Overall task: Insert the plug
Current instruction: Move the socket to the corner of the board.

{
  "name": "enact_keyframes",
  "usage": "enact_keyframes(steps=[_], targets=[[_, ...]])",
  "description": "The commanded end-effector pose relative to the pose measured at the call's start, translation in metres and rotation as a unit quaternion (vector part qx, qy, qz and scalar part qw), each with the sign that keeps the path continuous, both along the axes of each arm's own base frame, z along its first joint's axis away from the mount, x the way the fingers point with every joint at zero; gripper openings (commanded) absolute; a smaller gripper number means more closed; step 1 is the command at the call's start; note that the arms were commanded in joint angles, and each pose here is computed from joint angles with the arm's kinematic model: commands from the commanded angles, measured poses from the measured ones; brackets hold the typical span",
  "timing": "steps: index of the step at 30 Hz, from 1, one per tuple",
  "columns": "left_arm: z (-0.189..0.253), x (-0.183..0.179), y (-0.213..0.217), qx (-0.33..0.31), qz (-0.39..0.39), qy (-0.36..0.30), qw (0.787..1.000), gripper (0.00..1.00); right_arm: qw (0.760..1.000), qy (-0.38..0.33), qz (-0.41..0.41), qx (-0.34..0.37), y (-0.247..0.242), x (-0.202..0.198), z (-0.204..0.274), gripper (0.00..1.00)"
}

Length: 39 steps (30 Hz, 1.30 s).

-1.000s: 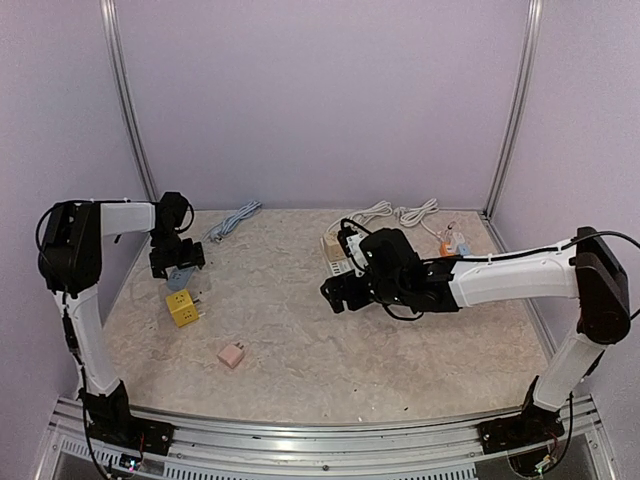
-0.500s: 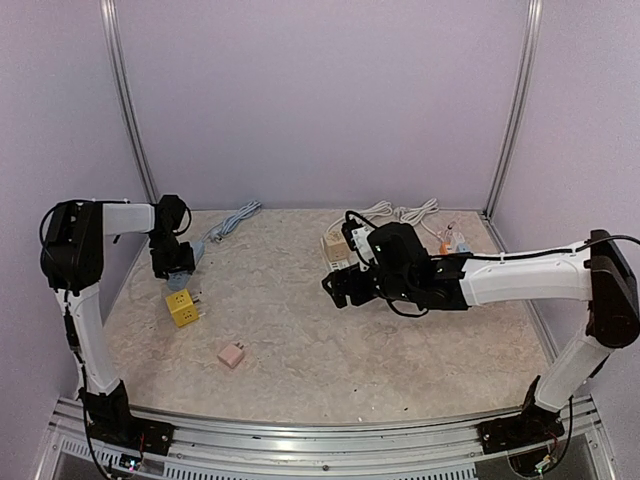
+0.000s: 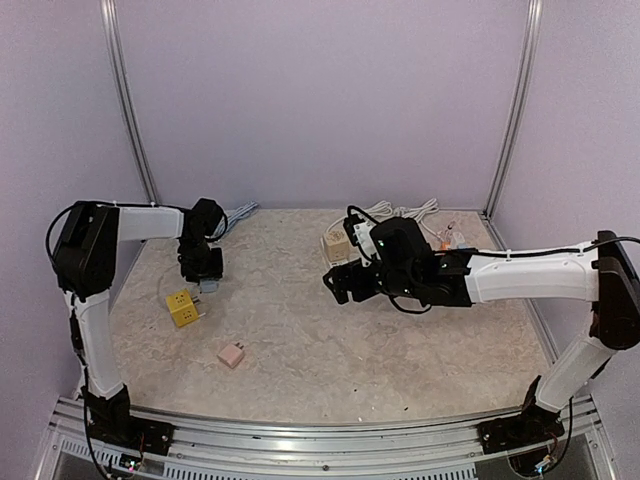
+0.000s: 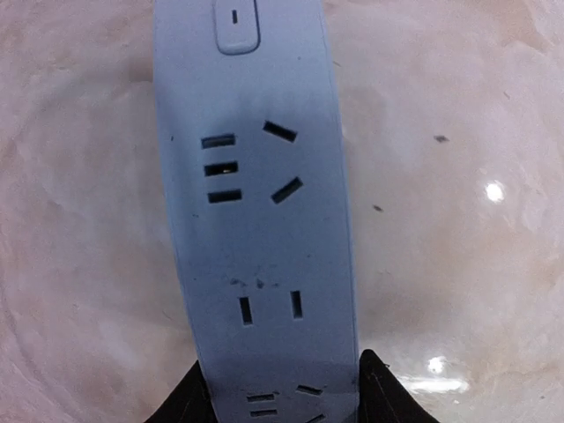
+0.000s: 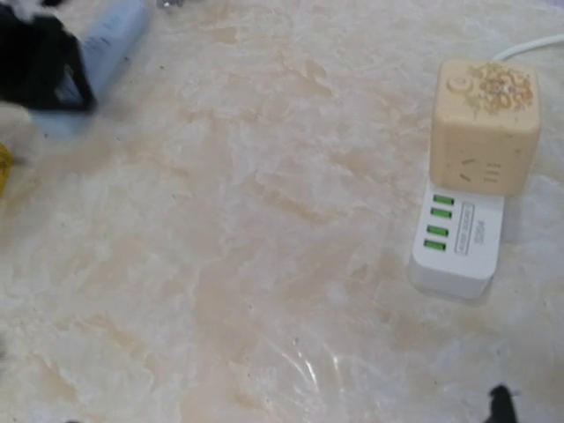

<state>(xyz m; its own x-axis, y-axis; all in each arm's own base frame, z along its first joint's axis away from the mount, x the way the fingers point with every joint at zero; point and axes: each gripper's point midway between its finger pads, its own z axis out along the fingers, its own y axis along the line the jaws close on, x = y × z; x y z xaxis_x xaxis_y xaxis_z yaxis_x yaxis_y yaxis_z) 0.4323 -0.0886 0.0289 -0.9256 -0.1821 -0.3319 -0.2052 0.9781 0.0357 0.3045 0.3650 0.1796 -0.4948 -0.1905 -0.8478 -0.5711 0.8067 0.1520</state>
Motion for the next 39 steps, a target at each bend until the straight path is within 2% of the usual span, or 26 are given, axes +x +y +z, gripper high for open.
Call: enact_keyframes(steps=[1,5,9,13,20,22,24,27,29,30,34,39], targets=[[-0.016,-0.040,-0.090,-0.093,-0.059,0.044,0.993,0.41,1.000,-0.012,0.000,0.004,0.002,0.002,0.019,0.96],[-0.012,-0.060,-0.113,-0.082,-0.071,0.038,0.993,0.41,1.000,-0.010,0.004,0.003,0.004,0.002,0.017,0.96],[-0.012,-0.082,-0.123,-0.079,-0.067,0.040,0.994,0.34,1.000,-0.008,0.001,-0.004,0.003,0.003,0.012,0.96],[-0.009,-0.107,-0.123,-0.072,-0.066,0.039,0.994,0.30,1.000,-0.006,0.004,-0.003,0.004,0.002,0.009,0.96],[0.007,-0.122,-0.100,-0.018,-0.074,0.028,0.997,0.32,1.000,-0.005,0.009,0.000,0.009,0.003,0.007,0.96],[0.010,-0.123,-0.096,-0.005,-0.076,0.028,0.997,0.37,1.000,-0.003,0.013,0.000,0.011,0.003,0.006,0.96],[0.013,-0.122,-0.093,0.000,-0.077,0.023,0.997,0.46,1.000,-0.001,0.013,-0.002,0.011,0.003,0.006,0.96],[0.027,-0.119,-0.090,0.001,-0.072,0.007,0.997,0.69,1.000,-0.003,0.010,-0.005,0.008,0.003,0.005,0.96],[0.041,-0.116,-0.088,0.001,-0.073,-0.010,0.997,0.90,1.000,-0.005,0.009,-0.008,0.006,0.003,0.007,0.97],[0.054,-0.114,-0.087,-0.003,-0.076,-0.023,0.997,0.96,1.000,-0.006,0.008,-0.010,0.005,0.002,0.007,0.97],[0.094,-0.114,-0.075,-0.006,-0.084,-0.051,0.995,0.99,1.000,-0.015,0.009,-0.014,0.002,0.002,0.011,0.97],[0.140,-0.132,-0.057,-0.023,-0.123,-0.033,0.992,0.99,0.999,-0.032,0.016,-0.014,0.004,0.006,0.016,0.98]])
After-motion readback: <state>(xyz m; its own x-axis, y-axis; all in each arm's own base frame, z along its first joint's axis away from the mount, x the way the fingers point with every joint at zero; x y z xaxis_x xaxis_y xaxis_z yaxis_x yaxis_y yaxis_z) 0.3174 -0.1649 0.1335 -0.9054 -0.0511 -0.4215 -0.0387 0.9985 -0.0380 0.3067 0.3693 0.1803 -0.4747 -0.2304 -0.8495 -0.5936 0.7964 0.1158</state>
